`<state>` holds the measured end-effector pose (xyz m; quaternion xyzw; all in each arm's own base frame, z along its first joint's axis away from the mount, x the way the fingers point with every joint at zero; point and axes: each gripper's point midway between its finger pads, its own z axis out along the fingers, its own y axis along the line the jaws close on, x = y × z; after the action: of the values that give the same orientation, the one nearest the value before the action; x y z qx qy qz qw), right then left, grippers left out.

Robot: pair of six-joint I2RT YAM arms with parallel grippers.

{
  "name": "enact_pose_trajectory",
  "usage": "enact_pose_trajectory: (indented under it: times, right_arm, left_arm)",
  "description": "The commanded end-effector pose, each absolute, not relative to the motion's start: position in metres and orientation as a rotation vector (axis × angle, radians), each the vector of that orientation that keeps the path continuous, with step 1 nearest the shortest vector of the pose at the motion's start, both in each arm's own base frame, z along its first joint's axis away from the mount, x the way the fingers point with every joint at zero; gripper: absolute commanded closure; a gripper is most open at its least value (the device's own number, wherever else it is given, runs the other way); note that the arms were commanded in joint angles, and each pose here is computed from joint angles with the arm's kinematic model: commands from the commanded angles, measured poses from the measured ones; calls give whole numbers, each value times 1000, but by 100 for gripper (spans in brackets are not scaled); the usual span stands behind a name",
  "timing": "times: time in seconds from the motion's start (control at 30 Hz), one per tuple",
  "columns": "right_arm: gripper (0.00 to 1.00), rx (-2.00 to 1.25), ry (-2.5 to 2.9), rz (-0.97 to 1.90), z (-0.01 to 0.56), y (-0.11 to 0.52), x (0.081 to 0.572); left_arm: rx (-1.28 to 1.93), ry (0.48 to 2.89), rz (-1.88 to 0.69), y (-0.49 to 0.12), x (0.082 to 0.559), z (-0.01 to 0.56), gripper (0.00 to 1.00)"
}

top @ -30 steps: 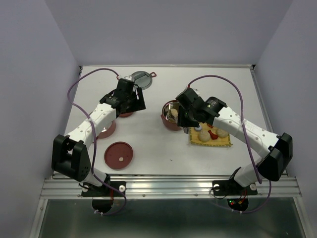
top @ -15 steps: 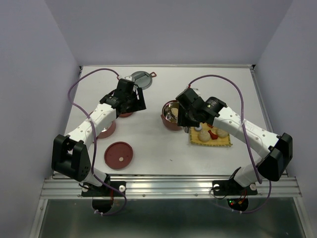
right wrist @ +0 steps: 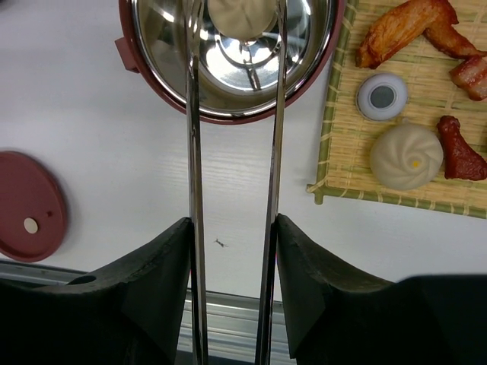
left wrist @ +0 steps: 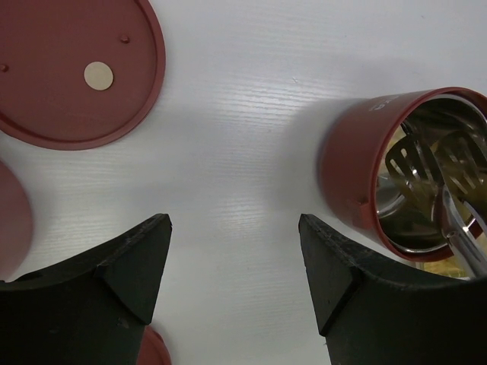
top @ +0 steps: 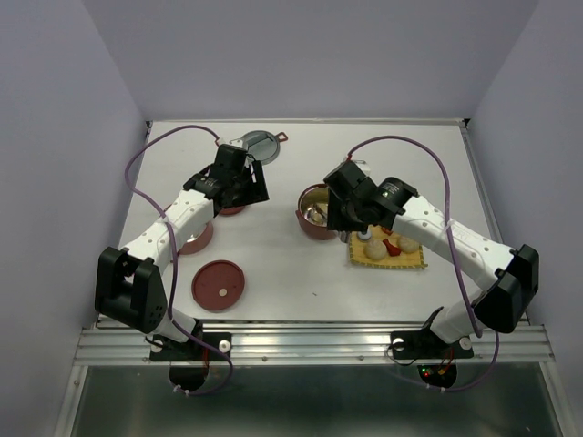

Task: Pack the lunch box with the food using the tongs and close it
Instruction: Place the fake food in the packing box, then pick up the fake food from the plate.

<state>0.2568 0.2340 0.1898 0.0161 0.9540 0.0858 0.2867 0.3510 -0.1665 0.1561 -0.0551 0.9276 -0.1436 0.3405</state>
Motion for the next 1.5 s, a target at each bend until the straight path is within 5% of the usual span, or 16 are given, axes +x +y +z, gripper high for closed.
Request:
enact_pose_trajectory:
  times: [0.0,0.47,0.97,1.47]
  right_arm:
    - [50,96,2415,284,235,232,266]
    - [53,299,2196,164,305,168,262]
    - [52,488,2377,29,219,113,196]
    - [52,515,2402,5,178,123,219]
  left_arm:
    - [-125,2400,-383,-169,351,157,21]
    - [-122,2401,-379,-170,355,157,21]
    - [-64,2439,-412,-186,359,146,21]
    - [-34,2463,-407,-192,358,134,22]
